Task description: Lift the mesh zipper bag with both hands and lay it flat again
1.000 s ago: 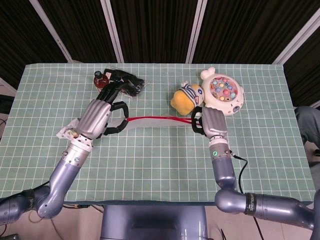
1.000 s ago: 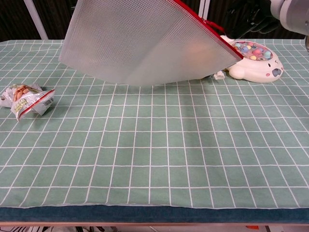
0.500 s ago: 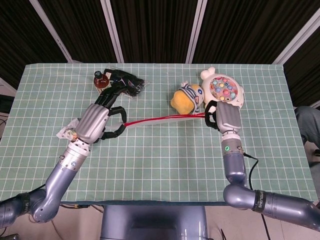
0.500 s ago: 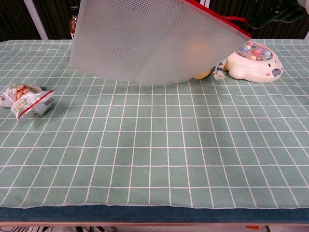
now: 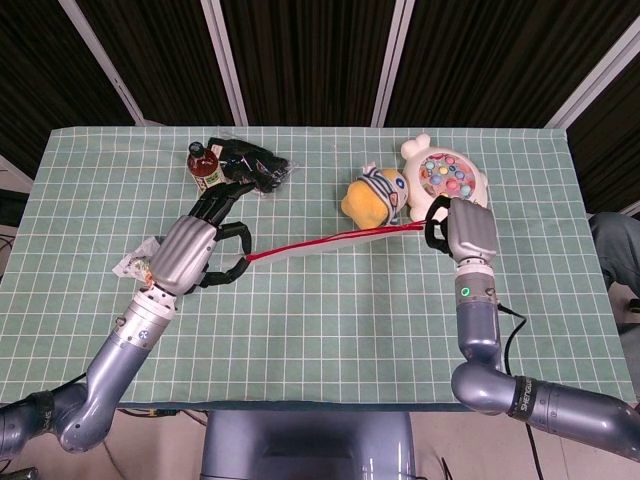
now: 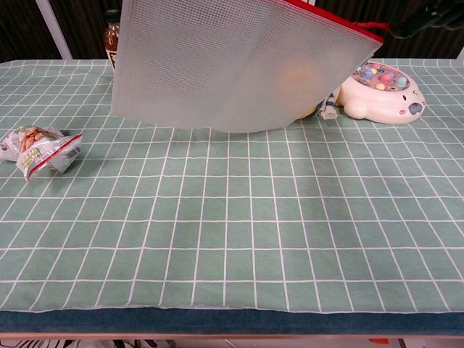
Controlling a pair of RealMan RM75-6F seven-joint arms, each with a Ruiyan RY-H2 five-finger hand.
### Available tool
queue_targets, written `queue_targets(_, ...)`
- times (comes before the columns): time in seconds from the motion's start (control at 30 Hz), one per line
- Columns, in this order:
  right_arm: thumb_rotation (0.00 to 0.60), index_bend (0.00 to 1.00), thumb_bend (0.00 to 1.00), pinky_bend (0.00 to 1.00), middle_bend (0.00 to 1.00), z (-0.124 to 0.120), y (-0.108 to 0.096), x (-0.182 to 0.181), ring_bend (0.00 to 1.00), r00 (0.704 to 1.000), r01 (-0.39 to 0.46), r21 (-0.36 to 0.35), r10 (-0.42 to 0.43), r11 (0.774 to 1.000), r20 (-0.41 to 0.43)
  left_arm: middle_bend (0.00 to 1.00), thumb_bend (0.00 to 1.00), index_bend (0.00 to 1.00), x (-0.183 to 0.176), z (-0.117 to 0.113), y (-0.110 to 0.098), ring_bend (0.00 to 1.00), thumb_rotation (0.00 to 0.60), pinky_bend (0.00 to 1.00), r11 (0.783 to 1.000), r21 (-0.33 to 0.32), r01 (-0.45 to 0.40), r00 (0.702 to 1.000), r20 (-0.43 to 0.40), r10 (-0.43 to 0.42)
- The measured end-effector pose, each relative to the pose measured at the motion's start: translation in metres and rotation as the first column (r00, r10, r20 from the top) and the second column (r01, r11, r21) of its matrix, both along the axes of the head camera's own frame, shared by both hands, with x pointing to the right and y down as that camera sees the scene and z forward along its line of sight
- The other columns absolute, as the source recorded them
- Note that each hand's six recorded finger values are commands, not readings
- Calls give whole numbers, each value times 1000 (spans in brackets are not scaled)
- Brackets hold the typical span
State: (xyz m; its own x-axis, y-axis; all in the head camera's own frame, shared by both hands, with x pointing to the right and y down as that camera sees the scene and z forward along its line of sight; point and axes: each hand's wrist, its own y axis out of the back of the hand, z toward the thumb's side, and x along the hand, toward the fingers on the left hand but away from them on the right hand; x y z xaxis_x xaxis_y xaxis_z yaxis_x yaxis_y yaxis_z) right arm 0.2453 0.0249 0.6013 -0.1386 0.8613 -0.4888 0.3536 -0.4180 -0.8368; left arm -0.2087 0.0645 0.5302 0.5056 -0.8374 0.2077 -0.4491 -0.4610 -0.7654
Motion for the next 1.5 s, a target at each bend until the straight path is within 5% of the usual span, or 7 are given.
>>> queue_targets(1.17,600,578,576,1000,1000,4,-1,25,1000,996,-59,7,60,998,-72,68,375,599,-7,-13,16,0,600,0,1000,5,-21,999,-29,22)
queue_targets(1.23,600,518,543,991,1000,4,0,26,1000,996,-57,5,57,998,-74,65,348,581,-7,-12,16,0,600,0,1000,3,-21,999,-26,21)
queue_targets(1.33,600,298,413,922,957,5,1,25,958,996,-50,4,50,999,-77,43,242,510,-7,-10,16,0,600,0,1000,-1,-19,1000,-17,19)
queue_targets(1.4,600,96,323,845,858,6,2,24,878,996,-41,3,41,999,-77,31,194,461,-7,-9,16,0,600,0,1000,-4,-16,1000,-9,16)
queue_targets(1.5,600,0,252,737,713,5,2,23,756,997,-30,2,31,1000,-75,17,167,396,-7,-8,16,0,600,0,1000,-10,-9,1000,-4,9)
